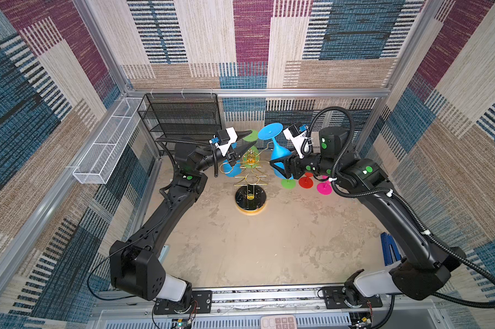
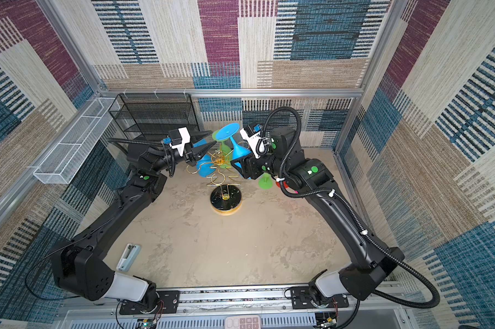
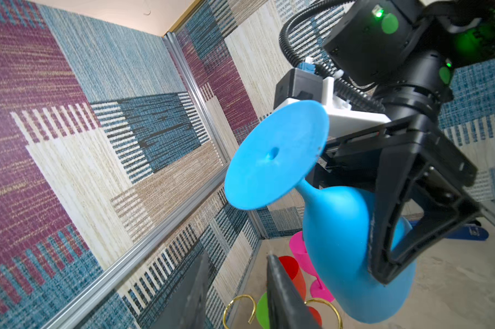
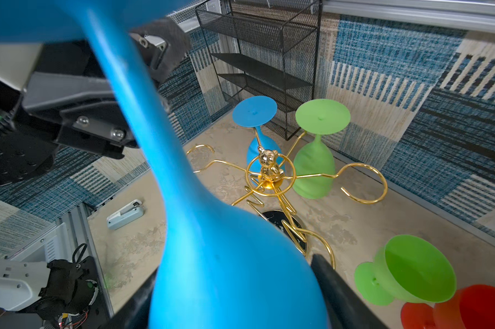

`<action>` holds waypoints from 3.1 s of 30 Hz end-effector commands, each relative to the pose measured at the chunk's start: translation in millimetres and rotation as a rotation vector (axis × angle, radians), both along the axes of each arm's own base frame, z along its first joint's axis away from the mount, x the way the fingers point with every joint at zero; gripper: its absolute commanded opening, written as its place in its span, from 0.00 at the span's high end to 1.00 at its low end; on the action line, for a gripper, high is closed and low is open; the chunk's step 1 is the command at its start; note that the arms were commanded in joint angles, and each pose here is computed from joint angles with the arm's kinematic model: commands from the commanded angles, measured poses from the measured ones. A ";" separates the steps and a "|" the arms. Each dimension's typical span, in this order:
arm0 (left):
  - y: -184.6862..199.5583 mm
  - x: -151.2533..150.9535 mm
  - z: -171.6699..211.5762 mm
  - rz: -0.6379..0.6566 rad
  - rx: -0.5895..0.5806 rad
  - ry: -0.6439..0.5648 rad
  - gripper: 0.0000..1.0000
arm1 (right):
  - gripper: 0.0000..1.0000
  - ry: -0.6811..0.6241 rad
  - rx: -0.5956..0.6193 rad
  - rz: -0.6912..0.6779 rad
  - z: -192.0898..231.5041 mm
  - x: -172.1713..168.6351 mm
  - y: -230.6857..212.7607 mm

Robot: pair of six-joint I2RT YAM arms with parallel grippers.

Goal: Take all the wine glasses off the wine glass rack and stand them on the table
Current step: 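Close the right gripper on the blue glass bowl while the left holds the foot, then turn the blue glass bowl-down with the right gripper while the left holds the foot, then open the left gripper off the foot while the right carries the glass away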

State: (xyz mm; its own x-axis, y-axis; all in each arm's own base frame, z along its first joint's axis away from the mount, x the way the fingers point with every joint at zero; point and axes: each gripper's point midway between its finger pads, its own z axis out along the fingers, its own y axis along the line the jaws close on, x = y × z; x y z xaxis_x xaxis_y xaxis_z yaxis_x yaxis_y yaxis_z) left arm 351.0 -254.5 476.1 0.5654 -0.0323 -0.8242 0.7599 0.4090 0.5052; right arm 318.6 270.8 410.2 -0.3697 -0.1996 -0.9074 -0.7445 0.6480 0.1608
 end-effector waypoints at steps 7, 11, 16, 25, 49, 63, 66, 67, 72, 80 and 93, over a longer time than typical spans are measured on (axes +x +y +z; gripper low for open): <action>-5.4 -13.3 8.9 -0.010 0.031 -0.224 0.63 | 0.53 0.042 0.047 0.076 -5.5 -1.7 17.5; -7.4 -15.2 8.2 -0.026 0.036 -0.235 0.63 | 0.53 0.055 0.053 0.087 -8.6 -0.8 20.7; -10.8 -20.1 6.9 -0.057 0.039 -0.259 0.66 | 0.54 0.076 0.051 0.091 -15.0 1.0 23.4; -14.7 -25.8 1.8 -0.092 0.053 -0.282 0.77 | 0.54 0.094 0.061 0.103 -17.2 0.6 26.4; 9.2 9.3 12.9 0.134 -0.090 0.012 1.00 | 0.01 -0.160 0.262 -0.024 62.8 -14.4 -24.7; 27.8 30.0 0.0 0.231 -0.205 0.428 1.00 | 0.08 -0.229 0.354 -0.082 77.6 -38.3 -70.8; 29.4 30.2 -2.3 0.237 -0.215 0.472 1.00 | 0.21 -0.236 0.354 -0.116 76.6 -36.1 -75.7; 30.2 29.6 -1.9 0.236 -0.219 0.479 1.00 | 0.23 -0.237 0.352 -0.127 75.3 -34.4 -76.9; 28.5 26.5 -2.8 0.213 -0.226 0.510 1.00 | 0.31 -0.220 0.358 -0.136 67.4 -26.1 -74.3; 25.0 24.7 -6.5 0.186 -0.218 0.559 1.00 | 0.40 -0.175 0.421 -0.115 58.8 -4.2 -59.2; 23.5 32.9 -17.4 0.193 -0.211 0.638 1.00 | 0.86 -0.116 0.458 -0.041 47.7 10.0 -31.2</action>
State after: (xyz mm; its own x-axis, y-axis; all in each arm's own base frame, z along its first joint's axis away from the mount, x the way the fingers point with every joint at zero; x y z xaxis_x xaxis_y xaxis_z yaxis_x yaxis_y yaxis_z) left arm 383.2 -230.8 455.8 0.0014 -0.1579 -0.9875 0.7837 0.6135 -0.0970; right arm 331.1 236.4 444.0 -0.2871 0.2126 -0.9340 -0.7253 0.5887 0.3569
